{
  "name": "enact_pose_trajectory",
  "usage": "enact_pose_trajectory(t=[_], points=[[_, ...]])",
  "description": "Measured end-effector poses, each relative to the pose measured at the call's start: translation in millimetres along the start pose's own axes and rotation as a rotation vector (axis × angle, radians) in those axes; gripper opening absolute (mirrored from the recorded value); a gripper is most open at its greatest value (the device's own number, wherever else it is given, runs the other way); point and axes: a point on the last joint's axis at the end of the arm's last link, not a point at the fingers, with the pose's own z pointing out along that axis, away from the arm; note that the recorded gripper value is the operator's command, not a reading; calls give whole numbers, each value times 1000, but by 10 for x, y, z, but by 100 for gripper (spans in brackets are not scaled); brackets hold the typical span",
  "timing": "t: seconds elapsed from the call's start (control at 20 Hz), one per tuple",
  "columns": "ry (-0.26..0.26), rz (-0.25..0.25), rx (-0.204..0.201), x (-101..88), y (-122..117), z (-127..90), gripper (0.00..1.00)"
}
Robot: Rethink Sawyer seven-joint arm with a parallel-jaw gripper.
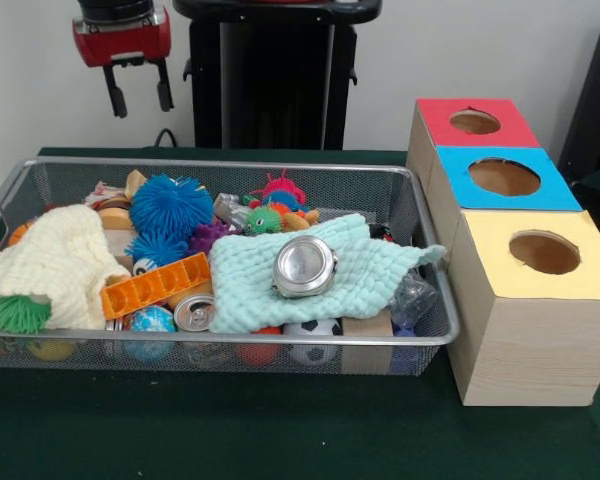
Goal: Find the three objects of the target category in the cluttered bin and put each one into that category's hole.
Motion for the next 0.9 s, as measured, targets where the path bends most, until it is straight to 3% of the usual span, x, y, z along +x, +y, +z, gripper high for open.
enact_pose_trajectory(t=[0.45, 0.65, 0.9], points=[[8, -10, 68, 123, -167, -97, 100], [18, -43, 102, 211, -186, -43, 100], [9, -65, 111, 237, -151, 44, 100]])
